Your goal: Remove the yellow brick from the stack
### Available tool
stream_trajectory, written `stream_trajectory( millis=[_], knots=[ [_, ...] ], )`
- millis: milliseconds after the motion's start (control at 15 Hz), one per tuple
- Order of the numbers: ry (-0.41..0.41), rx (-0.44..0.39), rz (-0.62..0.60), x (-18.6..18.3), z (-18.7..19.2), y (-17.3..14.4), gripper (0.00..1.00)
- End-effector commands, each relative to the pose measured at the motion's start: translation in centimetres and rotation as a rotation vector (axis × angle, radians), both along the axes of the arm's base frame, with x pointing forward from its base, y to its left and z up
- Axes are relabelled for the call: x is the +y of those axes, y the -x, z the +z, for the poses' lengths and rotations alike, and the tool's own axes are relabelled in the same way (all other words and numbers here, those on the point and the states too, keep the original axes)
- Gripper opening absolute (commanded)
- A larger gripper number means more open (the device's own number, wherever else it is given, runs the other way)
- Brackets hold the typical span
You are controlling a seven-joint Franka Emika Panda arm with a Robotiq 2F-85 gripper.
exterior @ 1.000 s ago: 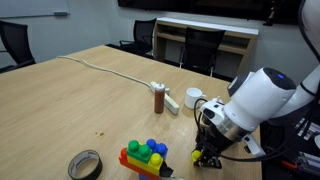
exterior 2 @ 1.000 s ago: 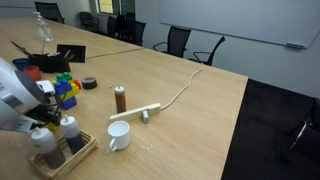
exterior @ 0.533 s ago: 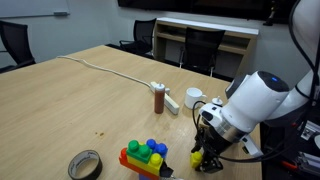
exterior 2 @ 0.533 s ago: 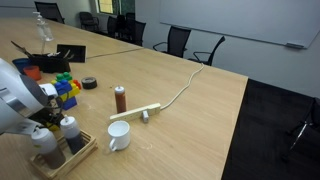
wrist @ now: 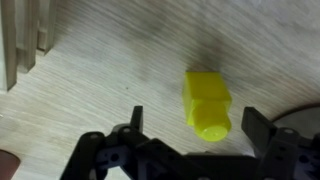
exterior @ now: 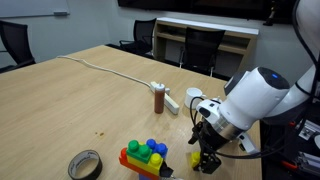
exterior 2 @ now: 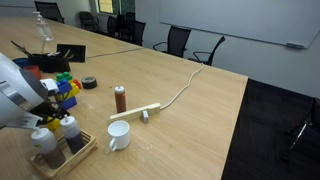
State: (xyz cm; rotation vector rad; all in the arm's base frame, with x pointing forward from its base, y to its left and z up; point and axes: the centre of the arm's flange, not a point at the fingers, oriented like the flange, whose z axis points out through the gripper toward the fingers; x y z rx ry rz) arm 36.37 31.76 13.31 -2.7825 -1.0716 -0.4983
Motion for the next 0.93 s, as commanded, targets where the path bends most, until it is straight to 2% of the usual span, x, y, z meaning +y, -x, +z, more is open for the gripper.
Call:
stream_trajectory(
  millis=[0,67,867],
  knots=[
    [0.055,0.000,0.001,0.7,2.0,-0.2,1.00],
    [0.025,-0.004,0.001,0.4,0.1,0.3,1.00],
    [0.040,-0.005,-0.003,0.5,0.2,0.5,1.00]
  ],
)
